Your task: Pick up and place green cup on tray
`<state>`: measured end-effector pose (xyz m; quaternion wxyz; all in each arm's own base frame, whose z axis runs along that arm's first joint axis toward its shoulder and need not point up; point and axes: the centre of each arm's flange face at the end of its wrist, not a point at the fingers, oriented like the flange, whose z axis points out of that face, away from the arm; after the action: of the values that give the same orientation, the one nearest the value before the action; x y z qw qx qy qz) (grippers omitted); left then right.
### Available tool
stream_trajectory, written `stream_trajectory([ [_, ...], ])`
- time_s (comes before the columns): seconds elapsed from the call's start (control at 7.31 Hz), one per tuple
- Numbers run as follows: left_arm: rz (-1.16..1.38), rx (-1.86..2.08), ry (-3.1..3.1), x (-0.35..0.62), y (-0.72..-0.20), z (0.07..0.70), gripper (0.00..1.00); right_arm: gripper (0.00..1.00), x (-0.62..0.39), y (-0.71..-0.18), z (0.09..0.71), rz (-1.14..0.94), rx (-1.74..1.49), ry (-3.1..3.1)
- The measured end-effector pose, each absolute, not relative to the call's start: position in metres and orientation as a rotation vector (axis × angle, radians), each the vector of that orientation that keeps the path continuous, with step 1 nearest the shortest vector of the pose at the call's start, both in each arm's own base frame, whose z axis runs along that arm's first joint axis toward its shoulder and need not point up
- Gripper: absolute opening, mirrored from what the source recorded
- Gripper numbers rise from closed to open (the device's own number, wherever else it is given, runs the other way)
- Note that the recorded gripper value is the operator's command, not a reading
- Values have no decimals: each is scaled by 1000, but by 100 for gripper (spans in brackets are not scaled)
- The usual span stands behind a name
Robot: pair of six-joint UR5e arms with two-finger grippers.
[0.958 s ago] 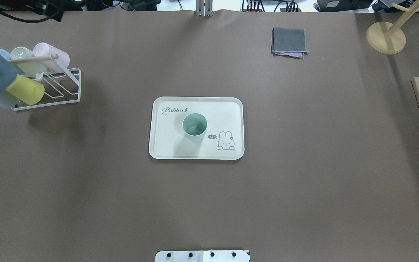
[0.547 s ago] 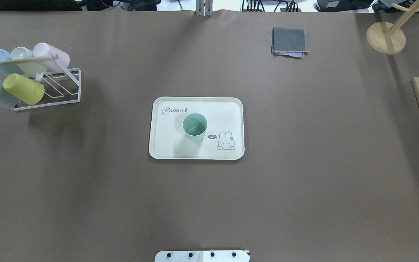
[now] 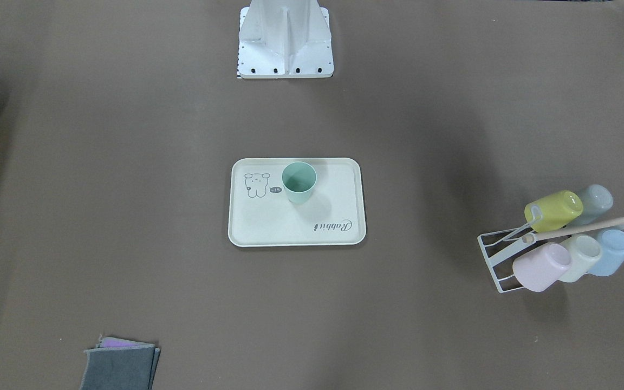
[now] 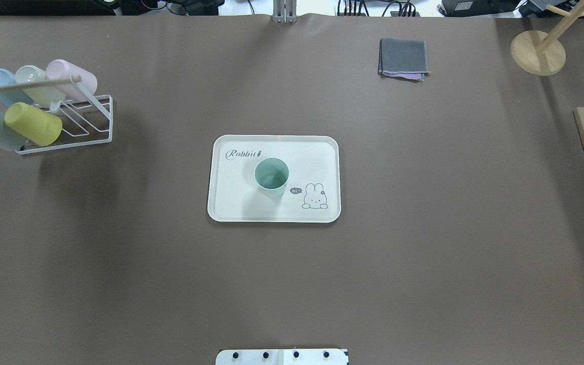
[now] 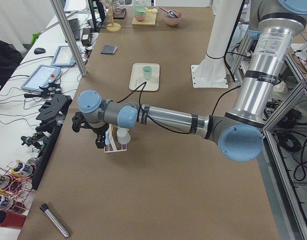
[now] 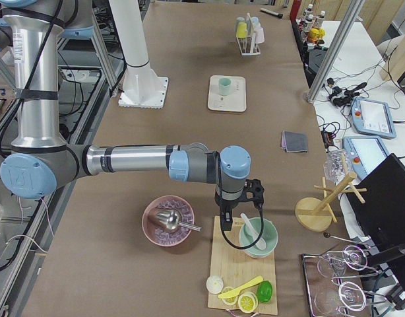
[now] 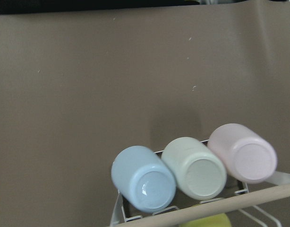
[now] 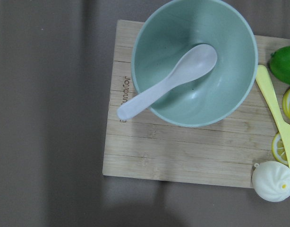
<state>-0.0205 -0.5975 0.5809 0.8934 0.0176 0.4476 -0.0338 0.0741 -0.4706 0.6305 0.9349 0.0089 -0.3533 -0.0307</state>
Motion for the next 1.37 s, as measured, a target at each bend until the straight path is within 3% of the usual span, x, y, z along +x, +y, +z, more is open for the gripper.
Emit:
stream_trajectory([
  [0.68,-129,-40,918,-40,-515,668,98,100,74,-471,631,-64,17,-722],
  [1.37,-171,-12,888,-63,-500,679,98,100,74,-467,634,-65,13,-729],
])
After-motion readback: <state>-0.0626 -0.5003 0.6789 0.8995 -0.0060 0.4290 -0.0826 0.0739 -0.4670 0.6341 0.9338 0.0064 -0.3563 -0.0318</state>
